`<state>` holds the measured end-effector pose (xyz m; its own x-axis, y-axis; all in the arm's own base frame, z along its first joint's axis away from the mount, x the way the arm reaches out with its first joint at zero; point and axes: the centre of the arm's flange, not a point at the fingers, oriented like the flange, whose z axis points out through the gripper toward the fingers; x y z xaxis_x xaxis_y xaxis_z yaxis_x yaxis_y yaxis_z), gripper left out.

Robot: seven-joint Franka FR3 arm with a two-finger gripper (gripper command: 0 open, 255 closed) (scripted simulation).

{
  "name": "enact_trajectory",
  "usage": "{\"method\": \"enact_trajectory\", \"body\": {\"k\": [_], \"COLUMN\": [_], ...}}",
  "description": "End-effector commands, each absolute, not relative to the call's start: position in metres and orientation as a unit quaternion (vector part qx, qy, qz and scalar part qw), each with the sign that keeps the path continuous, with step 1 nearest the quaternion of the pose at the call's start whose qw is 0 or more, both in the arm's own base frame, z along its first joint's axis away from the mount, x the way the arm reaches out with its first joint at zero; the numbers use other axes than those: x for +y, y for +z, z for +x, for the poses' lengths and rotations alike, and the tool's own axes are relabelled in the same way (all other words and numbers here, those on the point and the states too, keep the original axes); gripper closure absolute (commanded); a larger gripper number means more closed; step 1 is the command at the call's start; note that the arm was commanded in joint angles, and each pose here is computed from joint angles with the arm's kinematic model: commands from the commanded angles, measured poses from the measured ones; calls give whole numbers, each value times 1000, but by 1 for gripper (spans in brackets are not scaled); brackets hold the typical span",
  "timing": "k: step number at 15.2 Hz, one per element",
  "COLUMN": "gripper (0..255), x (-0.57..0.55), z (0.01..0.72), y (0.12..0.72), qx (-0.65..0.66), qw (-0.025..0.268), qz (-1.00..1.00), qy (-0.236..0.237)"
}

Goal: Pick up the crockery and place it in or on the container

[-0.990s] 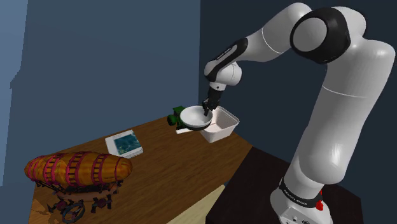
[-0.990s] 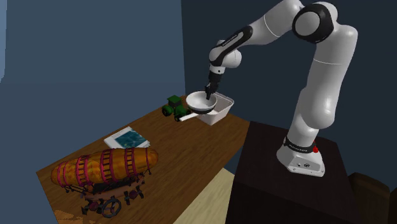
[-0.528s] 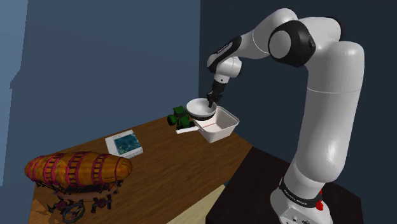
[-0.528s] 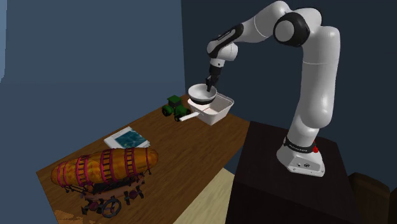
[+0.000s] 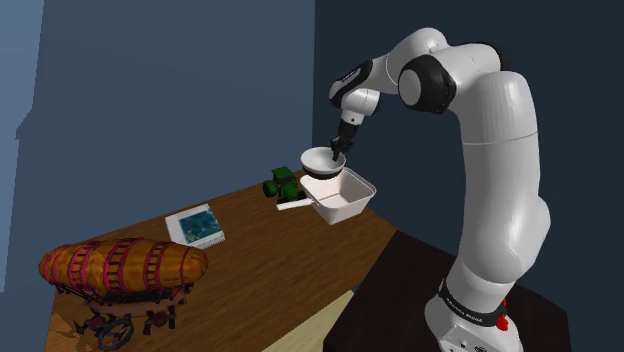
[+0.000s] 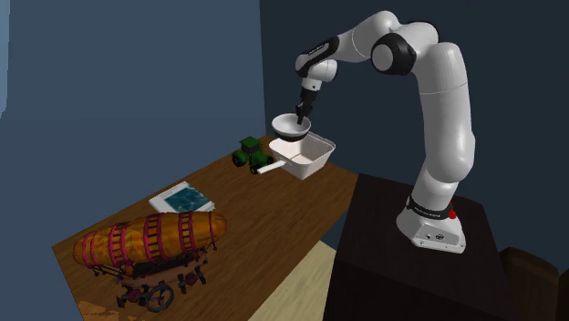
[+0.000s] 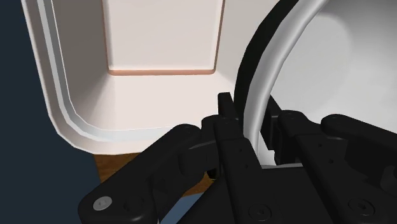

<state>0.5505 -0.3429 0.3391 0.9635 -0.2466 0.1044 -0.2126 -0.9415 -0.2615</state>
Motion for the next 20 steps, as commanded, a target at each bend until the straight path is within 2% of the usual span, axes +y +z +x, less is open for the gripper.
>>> {"method": "enact_trajectory", "body": {"k": [1, 14, 20], "gripper": [255, 255, 255], "x": [-345, -345, -345], "z": [551, 551, 551], "y": [330, 259, 259], "qx": [116, 116, 116], "qw": [125, 125, 125], "qz": [-983, -983, -983], "qy": [-68, -68, -68]}}
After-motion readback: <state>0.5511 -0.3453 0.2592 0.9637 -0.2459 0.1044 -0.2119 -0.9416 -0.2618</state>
